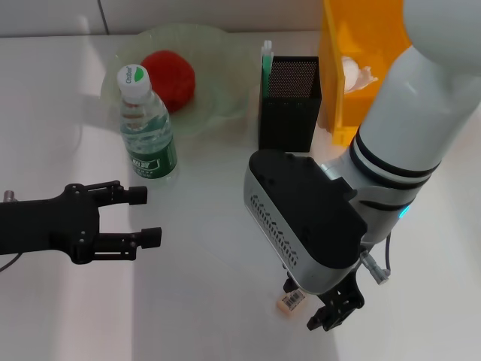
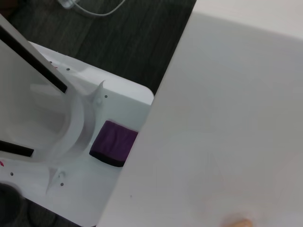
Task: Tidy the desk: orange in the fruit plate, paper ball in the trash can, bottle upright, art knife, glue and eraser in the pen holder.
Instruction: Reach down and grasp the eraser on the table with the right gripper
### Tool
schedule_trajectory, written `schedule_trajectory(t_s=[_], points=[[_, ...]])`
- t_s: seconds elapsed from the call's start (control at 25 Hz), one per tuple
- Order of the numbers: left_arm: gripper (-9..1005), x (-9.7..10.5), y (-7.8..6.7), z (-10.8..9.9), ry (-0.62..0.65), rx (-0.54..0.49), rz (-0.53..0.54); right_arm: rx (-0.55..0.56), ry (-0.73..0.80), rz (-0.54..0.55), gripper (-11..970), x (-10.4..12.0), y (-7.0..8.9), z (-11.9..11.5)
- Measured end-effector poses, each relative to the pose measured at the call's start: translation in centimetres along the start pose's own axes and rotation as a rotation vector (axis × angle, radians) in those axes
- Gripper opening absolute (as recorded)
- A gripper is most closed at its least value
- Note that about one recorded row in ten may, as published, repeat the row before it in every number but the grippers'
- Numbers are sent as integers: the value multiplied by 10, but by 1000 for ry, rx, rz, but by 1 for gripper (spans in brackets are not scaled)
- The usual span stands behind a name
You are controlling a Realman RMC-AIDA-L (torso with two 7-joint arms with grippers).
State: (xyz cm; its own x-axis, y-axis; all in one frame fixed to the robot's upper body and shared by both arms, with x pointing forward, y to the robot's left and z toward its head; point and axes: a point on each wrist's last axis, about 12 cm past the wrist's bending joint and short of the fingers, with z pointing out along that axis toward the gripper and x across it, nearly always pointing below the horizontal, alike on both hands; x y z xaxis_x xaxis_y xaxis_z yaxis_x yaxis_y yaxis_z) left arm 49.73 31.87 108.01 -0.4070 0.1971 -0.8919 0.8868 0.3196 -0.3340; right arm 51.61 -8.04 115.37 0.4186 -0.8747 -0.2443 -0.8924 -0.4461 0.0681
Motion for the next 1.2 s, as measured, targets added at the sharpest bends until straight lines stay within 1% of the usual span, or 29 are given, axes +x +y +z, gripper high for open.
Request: schedule_trajectory(t_s=[0.2, 0.4, 0.96, 1.2], points=[[846, -2, 0, 1, -13, -3, 2, -15, -10, -19, 534, 0, -4, 6], [846, -3, 1, 2, -14, -1, 4, -12, 11, -42, 527, -2, -6, 14], [846, -4, 2, 3, -19, -3, 4, 5, 70, -94, 527, -7, -12, 22], [846, -4, 2, 3, -24, -6, 2, 14, 85, -96, 527, -6, -16, 26]])
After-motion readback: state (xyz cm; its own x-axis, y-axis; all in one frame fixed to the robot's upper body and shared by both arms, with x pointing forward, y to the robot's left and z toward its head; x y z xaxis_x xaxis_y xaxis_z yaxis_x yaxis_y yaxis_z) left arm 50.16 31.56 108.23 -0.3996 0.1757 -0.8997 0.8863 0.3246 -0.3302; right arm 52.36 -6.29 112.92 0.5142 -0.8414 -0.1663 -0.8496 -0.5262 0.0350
